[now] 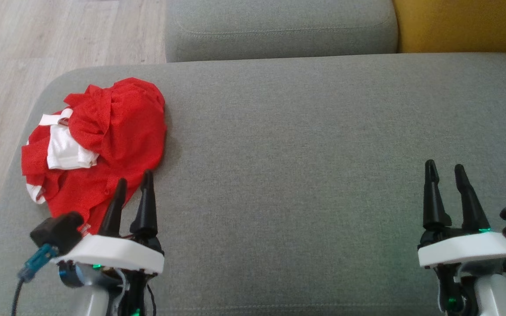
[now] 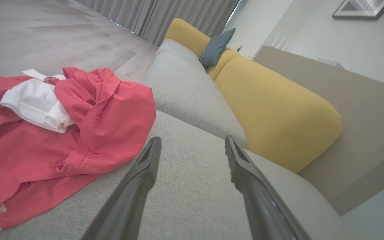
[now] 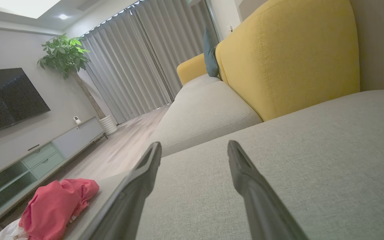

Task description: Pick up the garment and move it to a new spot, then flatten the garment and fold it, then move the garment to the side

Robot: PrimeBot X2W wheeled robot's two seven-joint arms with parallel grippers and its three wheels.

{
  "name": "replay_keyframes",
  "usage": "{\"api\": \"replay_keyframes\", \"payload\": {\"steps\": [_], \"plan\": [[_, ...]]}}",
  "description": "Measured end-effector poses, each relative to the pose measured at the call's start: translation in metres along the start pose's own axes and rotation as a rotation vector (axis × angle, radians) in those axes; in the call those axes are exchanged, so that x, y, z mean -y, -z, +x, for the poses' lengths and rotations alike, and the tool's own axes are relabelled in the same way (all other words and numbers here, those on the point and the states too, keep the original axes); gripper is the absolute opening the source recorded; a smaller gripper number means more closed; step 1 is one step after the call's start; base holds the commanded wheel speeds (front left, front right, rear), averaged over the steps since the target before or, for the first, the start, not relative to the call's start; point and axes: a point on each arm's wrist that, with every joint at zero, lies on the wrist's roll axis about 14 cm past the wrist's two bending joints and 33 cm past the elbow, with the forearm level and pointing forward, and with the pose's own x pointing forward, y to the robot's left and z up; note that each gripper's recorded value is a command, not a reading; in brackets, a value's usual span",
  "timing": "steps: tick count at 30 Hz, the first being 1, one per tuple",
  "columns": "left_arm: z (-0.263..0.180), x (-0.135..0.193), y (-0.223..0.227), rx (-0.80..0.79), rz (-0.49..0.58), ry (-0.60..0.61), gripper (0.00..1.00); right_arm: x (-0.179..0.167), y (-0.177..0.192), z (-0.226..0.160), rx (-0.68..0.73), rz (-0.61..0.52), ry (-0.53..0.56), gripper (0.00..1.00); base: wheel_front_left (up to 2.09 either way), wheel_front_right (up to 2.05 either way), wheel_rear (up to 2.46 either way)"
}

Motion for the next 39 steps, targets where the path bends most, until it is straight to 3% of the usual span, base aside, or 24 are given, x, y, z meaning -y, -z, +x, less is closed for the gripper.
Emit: {"api": "replay_keyframes", "payload": {"steps": [2, 21, 28, 33, 39], "plan": [[0.000, 0.000, 0.000, 0.000, 0.000, 0.000, 1.00, 0.000, 0.000, 0.000, 0.000, 0.000, 0.000, 1.00, 0.00, 0.00, 0.00], [-0.001, 0.034, 0.003, 0.042, 0.373, 0.089, 1.00, -0.025, -0.008, 0.001, 0.047, -0.274, -0.094, 1.00, 0.00, 0.00, 0.00], [-0.001, 0.035, -0.006, 0.080, 0.341, 0.072, 1.00, -0.022, -0.009, 0.001, 0.070, -0.157, -0.077, 1.00, 0.00, 0.00, 0.00], [-0.005, 0.027, -0.007, 0.090, 0.270, 0.041, 1.00, -0.009, 0.015, -0.004, 0.003, -0.047, -0.031, 1.00, 0.00, 0.00, 0.00], [-0.014, 0.014, 0.008, 0.052, 0.284, 0.032, 1.00, -0.005, 0.046, -0.014, -0.084, -0.003, -0.012, 1.00, 0.00, 0.00, 0.00]]}}
